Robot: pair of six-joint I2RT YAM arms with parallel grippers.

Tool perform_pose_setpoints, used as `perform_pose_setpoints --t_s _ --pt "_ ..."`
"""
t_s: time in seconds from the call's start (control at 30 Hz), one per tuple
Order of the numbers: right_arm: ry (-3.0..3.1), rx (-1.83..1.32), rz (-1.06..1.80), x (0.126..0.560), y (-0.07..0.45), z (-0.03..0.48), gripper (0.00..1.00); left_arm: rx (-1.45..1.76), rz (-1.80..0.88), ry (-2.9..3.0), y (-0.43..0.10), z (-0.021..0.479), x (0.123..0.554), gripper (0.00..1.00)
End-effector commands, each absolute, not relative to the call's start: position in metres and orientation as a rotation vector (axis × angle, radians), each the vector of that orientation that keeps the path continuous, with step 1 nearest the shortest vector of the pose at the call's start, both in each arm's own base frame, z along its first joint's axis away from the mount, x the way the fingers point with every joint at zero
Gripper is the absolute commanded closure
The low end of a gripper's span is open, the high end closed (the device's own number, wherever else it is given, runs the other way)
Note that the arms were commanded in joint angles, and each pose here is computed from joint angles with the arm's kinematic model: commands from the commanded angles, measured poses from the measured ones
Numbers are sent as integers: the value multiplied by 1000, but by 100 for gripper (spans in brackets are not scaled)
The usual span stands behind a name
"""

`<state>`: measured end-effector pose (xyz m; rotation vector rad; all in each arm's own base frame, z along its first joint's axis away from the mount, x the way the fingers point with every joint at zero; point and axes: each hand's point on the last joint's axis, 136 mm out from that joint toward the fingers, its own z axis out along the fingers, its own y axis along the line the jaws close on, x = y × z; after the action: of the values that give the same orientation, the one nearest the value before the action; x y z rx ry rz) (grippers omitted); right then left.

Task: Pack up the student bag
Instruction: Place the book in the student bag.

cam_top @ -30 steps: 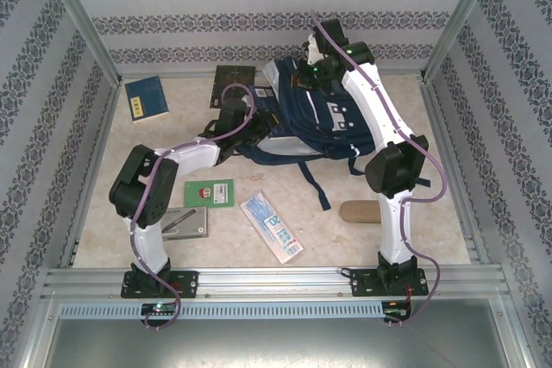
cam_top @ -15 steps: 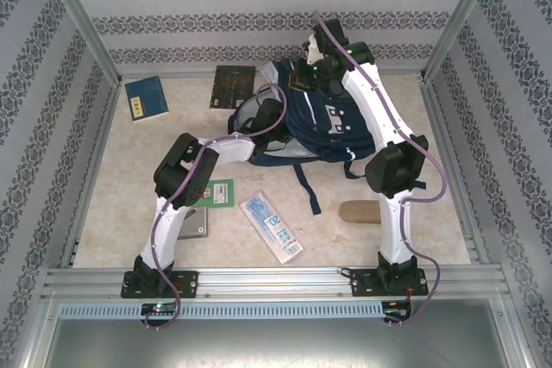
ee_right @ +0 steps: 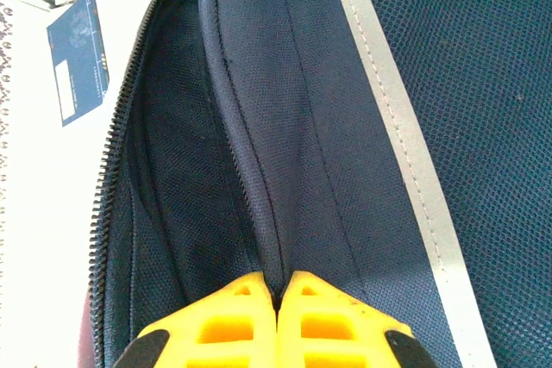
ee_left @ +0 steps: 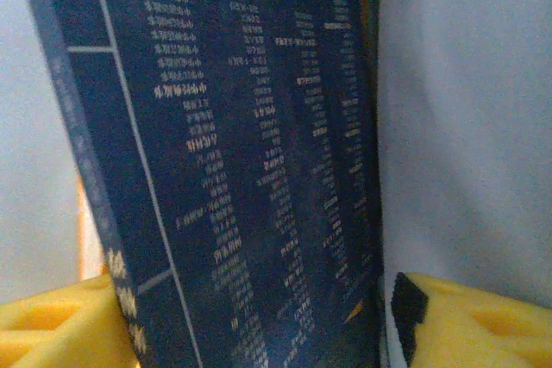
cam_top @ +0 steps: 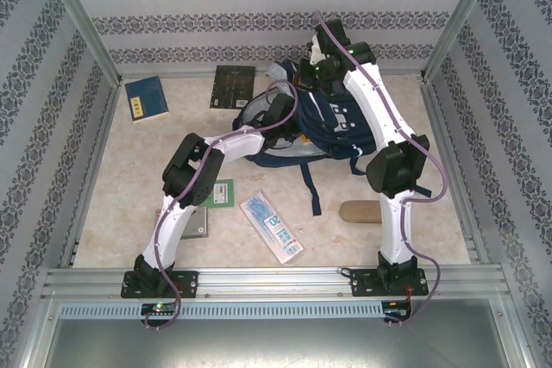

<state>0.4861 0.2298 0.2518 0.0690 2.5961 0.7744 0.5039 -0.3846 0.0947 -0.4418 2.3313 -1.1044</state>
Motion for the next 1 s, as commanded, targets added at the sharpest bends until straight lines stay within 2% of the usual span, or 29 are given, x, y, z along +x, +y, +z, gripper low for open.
perform_pose_setpoints --t_s 0.0,0.23,0.4,0.7,0.83,0.97 --pt "2427 -43 938 473 254 314 100 -334 -938 2414 -380 106 480 18" --pt "2449 -38 884 477 247 300 100 -269 -747 2438 -347 134 466 7" --pt "2480 -49 800 474 240 279 100 -282 -626 2467 -306 149 452 7" --pt "2519 -59 744 465 232 249 100 -231 -574 2401 -245 198 429 10" --pt "2518 -91 724 461 234 244 100 -221 -577 2364 -225 212 441 11" --pt "2545 -186 641 451 242 232 100 -272 -645 2352 -209 208 472 11"
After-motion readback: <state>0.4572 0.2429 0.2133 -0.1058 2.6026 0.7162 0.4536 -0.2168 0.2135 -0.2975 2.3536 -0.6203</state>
